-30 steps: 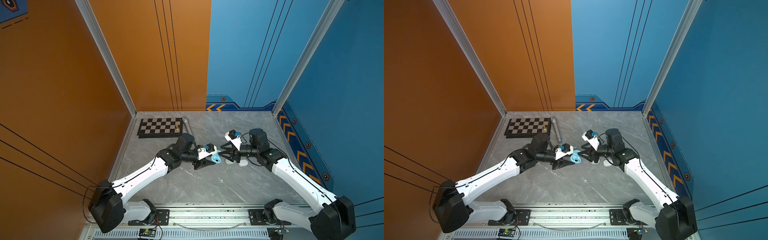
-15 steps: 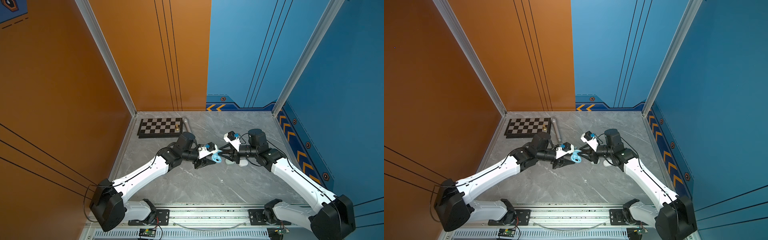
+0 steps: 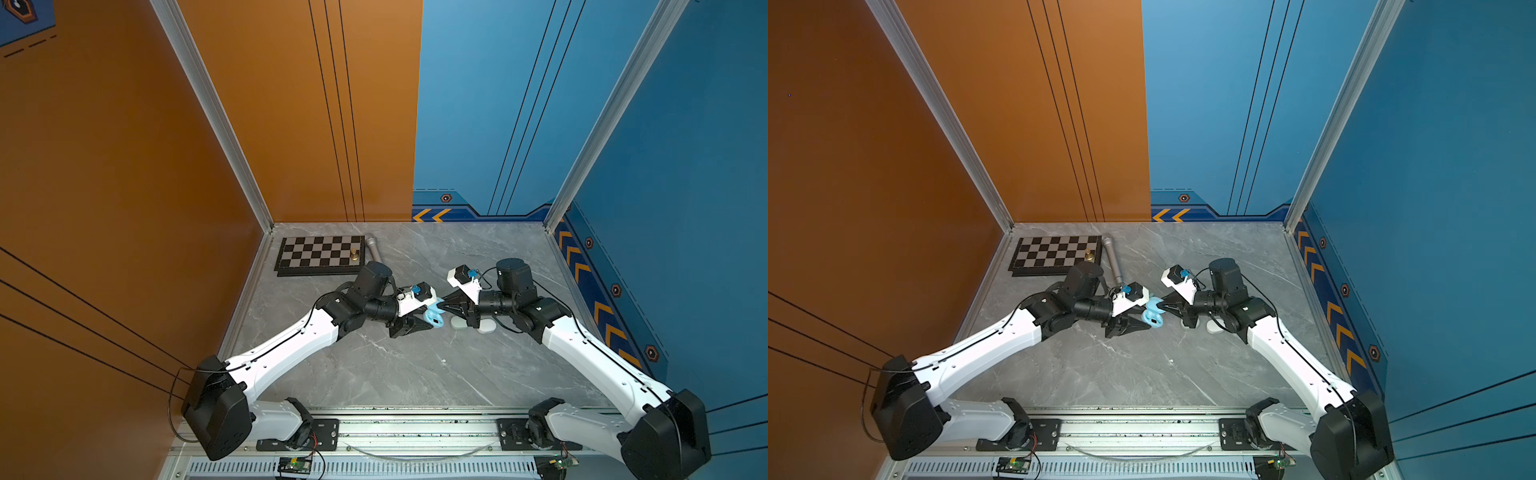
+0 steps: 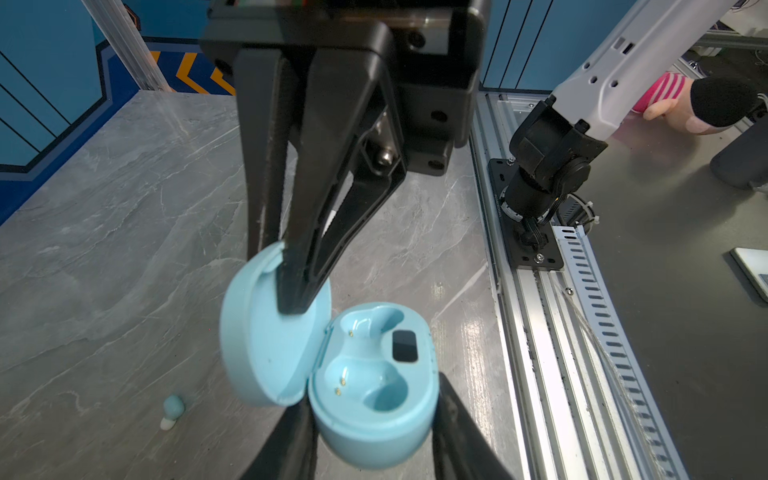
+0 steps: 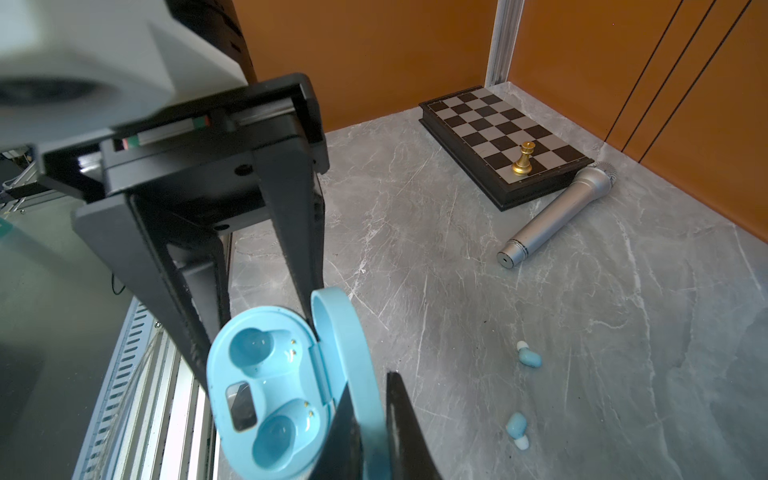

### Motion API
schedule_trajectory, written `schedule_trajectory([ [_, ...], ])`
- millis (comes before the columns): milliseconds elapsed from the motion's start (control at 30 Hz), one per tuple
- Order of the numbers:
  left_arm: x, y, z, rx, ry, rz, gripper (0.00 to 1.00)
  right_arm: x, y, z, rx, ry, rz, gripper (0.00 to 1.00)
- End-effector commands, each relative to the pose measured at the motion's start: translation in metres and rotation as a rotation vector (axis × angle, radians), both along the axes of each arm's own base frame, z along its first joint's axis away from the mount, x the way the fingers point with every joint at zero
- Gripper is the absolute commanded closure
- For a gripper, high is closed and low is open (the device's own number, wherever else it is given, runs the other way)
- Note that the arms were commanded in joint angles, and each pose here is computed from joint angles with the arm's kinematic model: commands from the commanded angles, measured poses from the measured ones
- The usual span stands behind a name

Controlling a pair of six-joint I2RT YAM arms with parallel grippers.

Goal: Insert the wireless bluetooth earbuds into the charging case
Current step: 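Press the lid farther back with the right gripper while the left holds the case, then move the right gripper away from the case down to the pale-blue earbuds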

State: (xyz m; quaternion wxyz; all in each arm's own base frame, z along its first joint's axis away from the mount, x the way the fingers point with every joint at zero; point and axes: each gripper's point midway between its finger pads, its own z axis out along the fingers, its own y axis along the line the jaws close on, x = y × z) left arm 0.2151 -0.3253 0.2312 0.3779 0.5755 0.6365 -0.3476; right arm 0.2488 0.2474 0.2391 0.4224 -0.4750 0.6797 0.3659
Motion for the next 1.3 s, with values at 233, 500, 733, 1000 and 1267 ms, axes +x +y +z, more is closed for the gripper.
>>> schedule_trajectory([
  [233, 0.012, 0.0, 0.016, -0.014, -0.065, 0.047, 0.6, -0.008, -0.009, 0.003, -0.034, -0.024, -0.027, 0.96],
  [500, 0.015, 0.008, 0.022, -0.001, -0.101, 0.085, 0.45, -0.006, -0.014, 0.002, -0.083, -0.054, -0.048, 0.97],
  [733, 0.018, 0.014, 0.03, 0.005, -0.131, 0.102, 0.35, -0.001, -0.018, 0.003, -0.127, -0.12, -0.079, 0.97],
  [1000, 0.034, 0.004, 0.04, 0.01, -0.163, 0.121, 0.39, -0.003, -0.015, 0.006, -0.156, -0.184, -0.077, 0.97],
  [1267, 0.042, -0.016, 0.038, 0.012, -0.157, 0.093, 0.54, -0.006, -0.008, 0.008, -0.157, -0.211, -0.065, 0.97],
])
